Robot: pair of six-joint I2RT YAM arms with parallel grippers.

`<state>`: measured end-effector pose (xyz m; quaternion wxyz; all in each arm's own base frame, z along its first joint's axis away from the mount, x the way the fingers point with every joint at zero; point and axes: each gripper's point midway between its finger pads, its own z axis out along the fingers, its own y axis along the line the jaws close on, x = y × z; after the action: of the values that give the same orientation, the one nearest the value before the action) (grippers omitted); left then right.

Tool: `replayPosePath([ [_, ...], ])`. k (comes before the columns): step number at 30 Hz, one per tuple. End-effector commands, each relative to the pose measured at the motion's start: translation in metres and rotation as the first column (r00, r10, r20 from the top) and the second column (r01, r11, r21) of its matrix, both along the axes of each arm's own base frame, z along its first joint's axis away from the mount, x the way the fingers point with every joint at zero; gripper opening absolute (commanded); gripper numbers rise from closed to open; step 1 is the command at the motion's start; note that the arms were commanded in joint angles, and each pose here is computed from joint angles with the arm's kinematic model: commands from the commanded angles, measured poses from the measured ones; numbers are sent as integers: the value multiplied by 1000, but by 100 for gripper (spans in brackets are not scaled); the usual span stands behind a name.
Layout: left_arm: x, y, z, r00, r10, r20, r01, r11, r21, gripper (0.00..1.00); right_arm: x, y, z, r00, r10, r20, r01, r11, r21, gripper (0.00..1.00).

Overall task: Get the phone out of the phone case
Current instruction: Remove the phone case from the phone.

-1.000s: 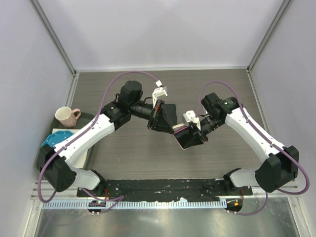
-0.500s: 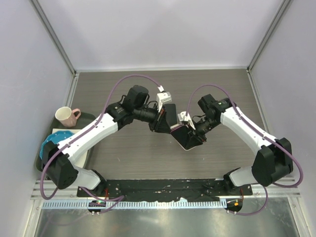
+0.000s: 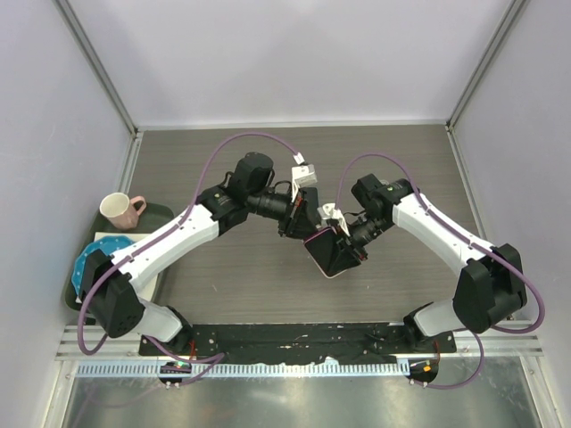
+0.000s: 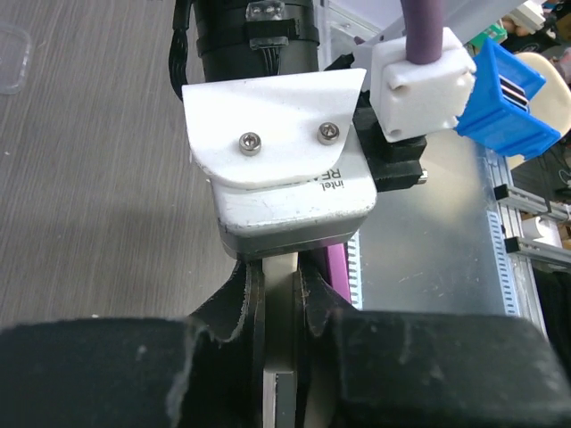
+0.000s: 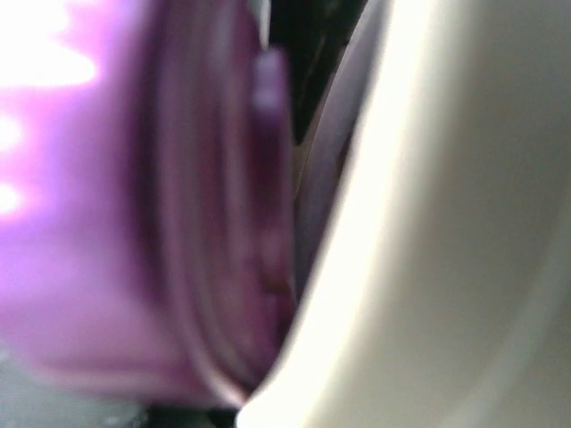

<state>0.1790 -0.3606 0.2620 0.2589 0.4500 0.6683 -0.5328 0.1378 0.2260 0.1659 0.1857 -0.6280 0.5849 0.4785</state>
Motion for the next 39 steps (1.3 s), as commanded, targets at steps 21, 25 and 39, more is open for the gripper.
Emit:
replayPosePath([
  [21, 1, 31, -82, 988, -54, 145, 46, 997, 58, 0, 22, 21, -13, 988, 97, 119, -107, 991, 82, 12],
  [25, -3, 39, -104, 982, -89, 167, 72, 991, 109, 0, 22, 24, -29, 990, 96, 102, -106, 990, 93, 13],
  [39, -29, 52, -137, 973, -196, 122, 185, 978, 101, 0, 27, 28, -63, 995, 95, 8, -95, 993, 69, 34],
])
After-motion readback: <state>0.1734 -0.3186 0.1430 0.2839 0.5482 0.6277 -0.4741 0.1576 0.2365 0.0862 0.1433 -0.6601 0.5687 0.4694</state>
